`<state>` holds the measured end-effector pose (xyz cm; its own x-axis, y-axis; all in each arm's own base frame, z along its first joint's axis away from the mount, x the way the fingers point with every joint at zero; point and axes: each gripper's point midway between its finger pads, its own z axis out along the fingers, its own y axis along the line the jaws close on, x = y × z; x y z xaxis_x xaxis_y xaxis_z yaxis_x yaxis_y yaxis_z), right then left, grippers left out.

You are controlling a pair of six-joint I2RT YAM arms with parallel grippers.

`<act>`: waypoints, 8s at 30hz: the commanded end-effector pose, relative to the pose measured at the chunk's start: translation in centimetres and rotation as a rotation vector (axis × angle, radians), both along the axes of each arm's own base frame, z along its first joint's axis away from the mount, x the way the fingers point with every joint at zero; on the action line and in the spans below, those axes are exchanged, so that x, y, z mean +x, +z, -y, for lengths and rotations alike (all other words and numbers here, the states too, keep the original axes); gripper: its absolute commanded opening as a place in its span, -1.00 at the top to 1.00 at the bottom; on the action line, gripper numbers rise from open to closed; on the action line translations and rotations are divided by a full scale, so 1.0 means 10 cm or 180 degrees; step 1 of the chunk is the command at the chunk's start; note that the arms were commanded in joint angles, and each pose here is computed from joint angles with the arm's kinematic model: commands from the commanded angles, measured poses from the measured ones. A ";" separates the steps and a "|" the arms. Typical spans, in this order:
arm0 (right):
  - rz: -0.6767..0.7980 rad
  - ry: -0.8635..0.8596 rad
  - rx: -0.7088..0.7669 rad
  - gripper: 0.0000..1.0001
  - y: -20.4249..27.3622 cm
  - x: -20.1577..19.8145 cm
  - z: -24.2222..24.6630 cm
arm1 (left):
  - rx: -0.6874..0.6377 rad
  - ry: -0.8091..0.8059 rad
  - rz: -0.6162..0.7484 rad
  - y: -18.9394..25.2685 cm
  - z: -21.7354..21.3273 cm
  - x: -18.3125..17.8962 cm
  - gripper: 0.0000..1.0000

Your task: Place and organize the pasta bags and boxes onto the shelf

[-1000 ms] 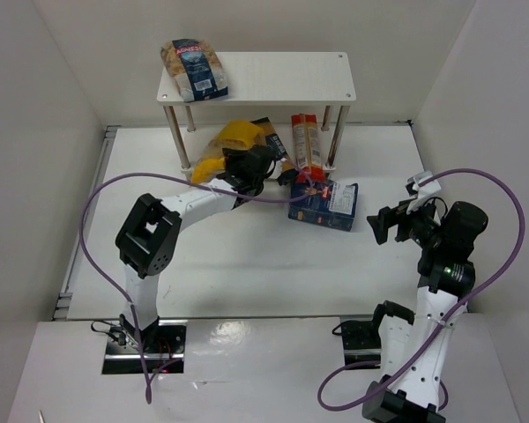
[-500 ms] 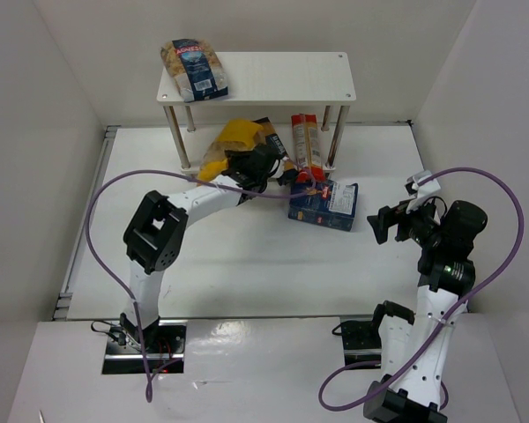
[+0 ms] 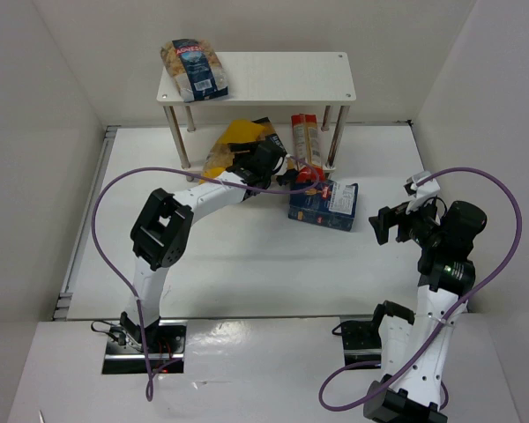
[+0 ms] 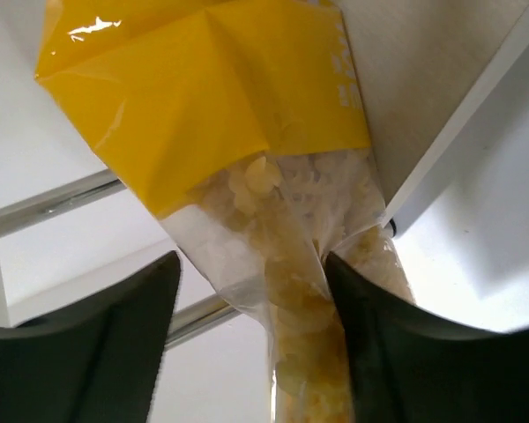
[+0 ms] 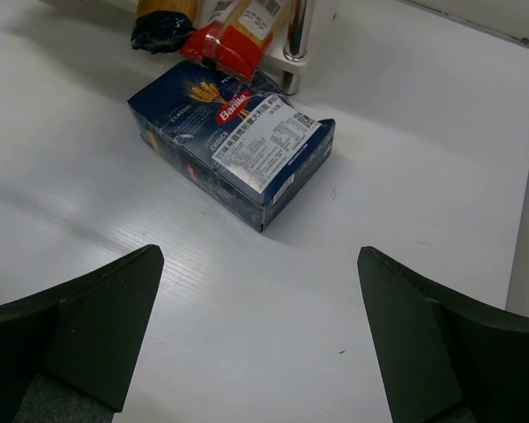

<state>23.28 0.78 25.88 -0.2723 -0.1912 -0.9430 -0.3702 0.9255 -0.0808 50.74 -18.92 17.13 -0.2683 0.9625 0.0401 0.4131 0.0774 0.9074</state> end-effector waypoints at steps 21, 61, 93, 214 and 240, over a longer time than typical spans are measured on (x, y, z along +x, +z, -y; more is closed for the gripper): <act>0.0263 -0.0013 -0.0075 -0.99 0.25 -0.07 -0.05 | -0.0357 -0.0311 -0.0135 0.35 0.42 -0.53 -1.00; -0.0206 -0.0134 0.0338 -0.99 0.41 0.54 0.26 | -0.3636 0.0069 -0.1531 0.94 -0.62 -2.17 -1.00; -0.0592 0.2967 -0.2164 -0.99 -1.08 0.23 -2.91 | -0.5171 0.1855 0.1354 1.16 -2.78 -2.77 -1.00; 0.0967 0.0803 -0.1863 1.00 -0.31 2.66 -3.52 | -0.4722 0.1603 0.1382 1.19 -2.88 -2.81 -1.00; 0.1092 0.0547 -0.1782 1.00 -0.28 2.96 -3.68 | -0.4655 0.1651 0.1383 1.17 -2.93 -2.80 -1.00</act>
<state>51.35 36.73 19.40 0.0494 -0.7618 -0.6459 -0.4548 0.5586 -0.6936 22.47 10.34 26.88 -0.3424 -0.1412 -0.9289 -0.2039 0.9762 -0.0732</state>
